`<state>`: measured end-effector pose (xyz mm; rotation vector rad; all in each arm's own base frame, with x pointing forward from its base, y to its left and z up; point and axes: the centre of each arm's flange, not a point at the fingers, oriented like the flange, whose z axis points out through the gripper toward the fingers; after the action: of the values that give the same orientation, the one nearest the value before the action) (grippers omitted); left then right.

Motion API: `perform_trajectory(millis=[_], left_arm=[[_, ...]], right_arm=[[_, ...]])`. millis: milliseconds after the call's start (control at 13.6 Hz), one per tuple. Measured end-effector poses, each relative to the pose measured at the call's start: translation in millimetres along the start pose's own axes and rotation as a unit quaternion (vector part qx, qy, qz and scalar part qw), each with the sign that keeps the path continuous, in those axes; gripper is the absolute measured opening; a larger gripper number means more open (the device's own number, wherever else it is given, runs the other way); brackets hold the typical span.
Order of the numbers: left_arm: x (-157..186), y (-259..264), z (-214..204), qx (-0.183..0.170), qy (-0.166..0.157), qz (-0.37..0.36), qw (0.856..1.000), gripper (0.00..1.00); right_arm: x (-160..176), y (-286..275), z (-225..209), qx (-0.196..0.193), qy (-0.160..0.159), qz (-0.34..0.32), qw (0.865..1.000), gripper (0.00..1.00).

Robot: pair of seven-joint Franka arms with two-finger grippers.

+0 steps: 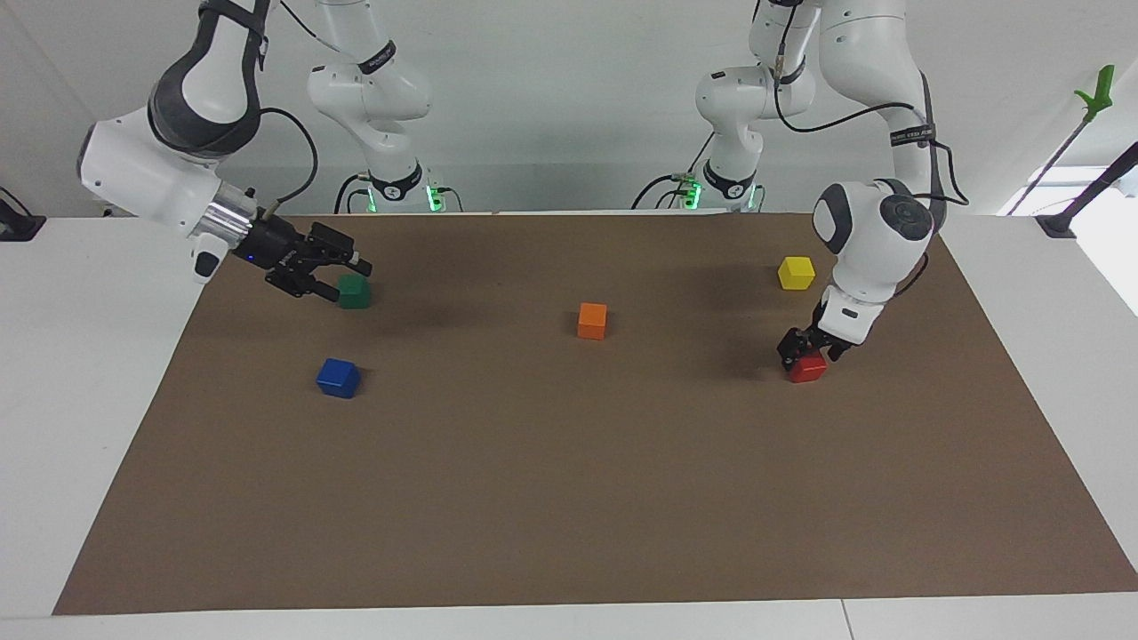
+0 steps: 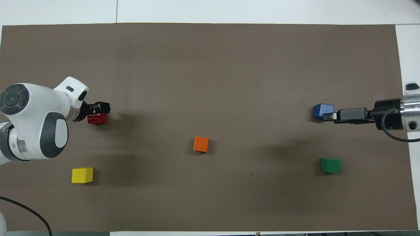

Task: Transfer red block to right arm and stack on blue block
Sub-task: 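Grasp the red cube with the left gripper while the right gripper advances, then carry the red cube toward the right gripper while the right gripper approaches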

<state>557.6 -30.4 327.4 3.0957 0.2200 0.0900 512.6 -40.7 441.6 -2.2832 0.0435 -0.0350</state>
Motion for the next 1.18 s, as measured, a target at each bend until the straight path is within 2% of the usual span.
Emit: perform_trajectory(millis=[221,441,515,588,735,1029,1176], left_arm=[[-3,0,7,0.001,-0.005,0.001,1.0,1.0],[-7,2,19,0.001,-0.009,0.002,1.0,1.0],[-7,2,21,0.001,-0.012,0.002,1.0,0.93],[-7,2,21,0.002,-0.016,0.002,1.0,0.78],[-3,3,12,0.007,-0.042,-0.002,0.999,0.54],[18,26,-58,0.017,-0.088,-0.092,0.992,0.54],[9,60,-98,0.009,-0.114,-0.159,0.981,0.54]], right_arm=[[-10,7,34,0.101,0.022,-0.005,0.995,1.0],[-22,2,72,0.19,0.023,-0.009,0.982,1.0],[-24,-7,86,0.223,0.018,-0.007,0.975,1.0],[-26,-17,100,0.26,0.014,-0.009,0.966,1.0],[-35,-28,134,0.337,-0.005,-0.015,0.941,1.0],[-43,-31,189,0.476,-0.033,-0.002,0.879,1.0],[-45,-48,216,0.525,-0.032,0.005,0.85,1.0]])
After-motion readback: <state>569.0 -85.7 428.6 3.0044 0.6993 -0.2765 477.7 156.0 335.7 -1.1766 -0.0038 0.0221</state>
